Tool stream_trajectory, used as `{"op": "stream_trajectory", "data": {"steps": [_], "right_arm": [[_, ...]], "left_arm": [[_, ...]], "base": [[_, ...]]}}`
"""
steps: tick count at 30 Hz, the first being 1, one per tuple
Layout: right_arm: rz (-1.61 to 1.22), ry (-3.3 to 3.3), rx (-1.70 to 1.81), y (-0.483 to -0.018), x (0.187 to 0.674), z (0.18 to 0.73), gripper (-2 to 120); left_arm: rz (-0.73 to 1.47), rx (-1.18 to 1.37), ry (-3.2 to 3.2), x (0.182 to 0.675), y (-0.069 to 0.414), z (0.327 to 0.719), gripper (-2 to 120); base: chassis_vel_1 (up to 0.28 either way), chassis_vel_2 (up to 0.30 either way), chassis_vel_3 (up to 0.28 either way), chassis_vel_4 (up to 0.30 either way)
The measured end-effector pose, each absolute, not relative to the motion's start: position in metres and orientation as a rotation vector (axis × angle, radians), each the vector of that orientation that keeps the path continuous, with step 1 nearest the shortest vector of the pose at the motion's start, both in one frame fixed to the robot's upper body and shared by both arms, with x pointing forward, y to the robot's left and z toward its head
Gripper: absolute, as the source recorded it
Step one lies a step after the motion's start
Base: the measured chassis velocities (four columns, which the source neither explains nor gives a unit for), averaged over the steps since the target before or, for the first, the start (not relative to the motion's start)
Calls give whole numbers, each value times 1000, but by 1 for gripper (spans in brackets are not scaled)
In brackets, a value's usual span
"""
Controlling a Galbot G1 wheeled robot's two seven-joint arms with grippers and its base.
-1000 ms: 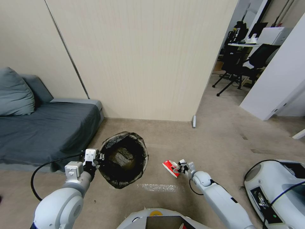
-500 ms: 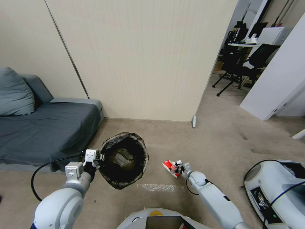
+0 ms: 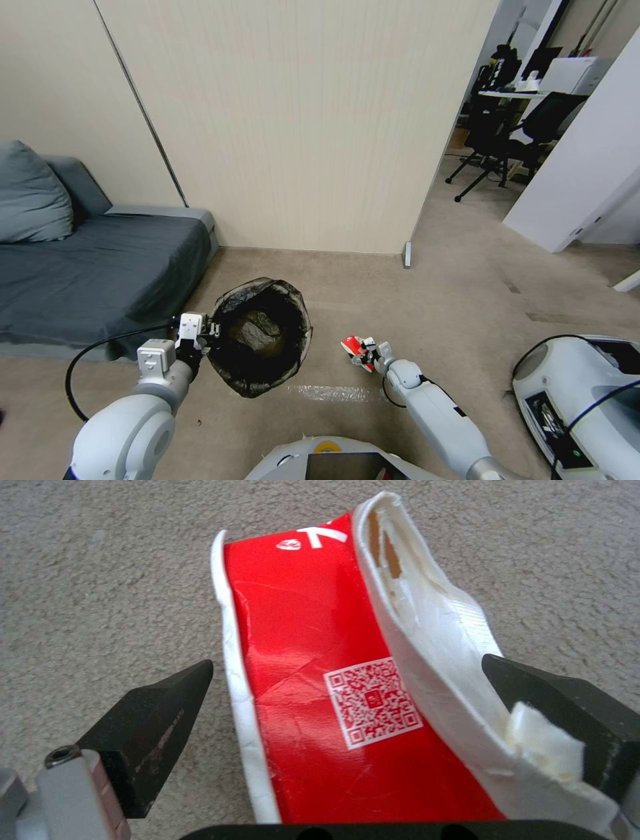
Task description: Pick up the trash bin, then pick up the garbage from the floor and place it into the trash bin.
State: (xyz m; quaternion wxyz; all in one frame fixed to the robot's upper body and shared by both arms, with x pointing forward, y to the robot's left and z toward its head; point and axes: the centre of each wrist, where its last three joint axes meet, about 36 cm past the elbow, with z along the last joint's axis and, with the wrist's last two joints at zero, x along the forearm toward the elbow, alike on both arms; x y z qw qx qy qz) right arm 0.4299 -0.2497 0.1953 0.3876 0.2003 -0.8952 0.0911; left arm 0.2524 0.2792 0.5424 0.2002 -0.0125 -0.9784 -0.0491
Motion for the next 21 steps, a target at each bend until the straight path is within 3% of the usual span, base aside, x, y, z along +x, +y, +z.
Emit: {"op": "stream_trajectory", "data": {"steps": [21], "right_arm": [[238, -2265, 481, -261, 438, 185, 96]], "left_arm": [[-137, -60, -2746, 255, 278, 544, 1]], "base": [[0, 0, 0, 0]]}}
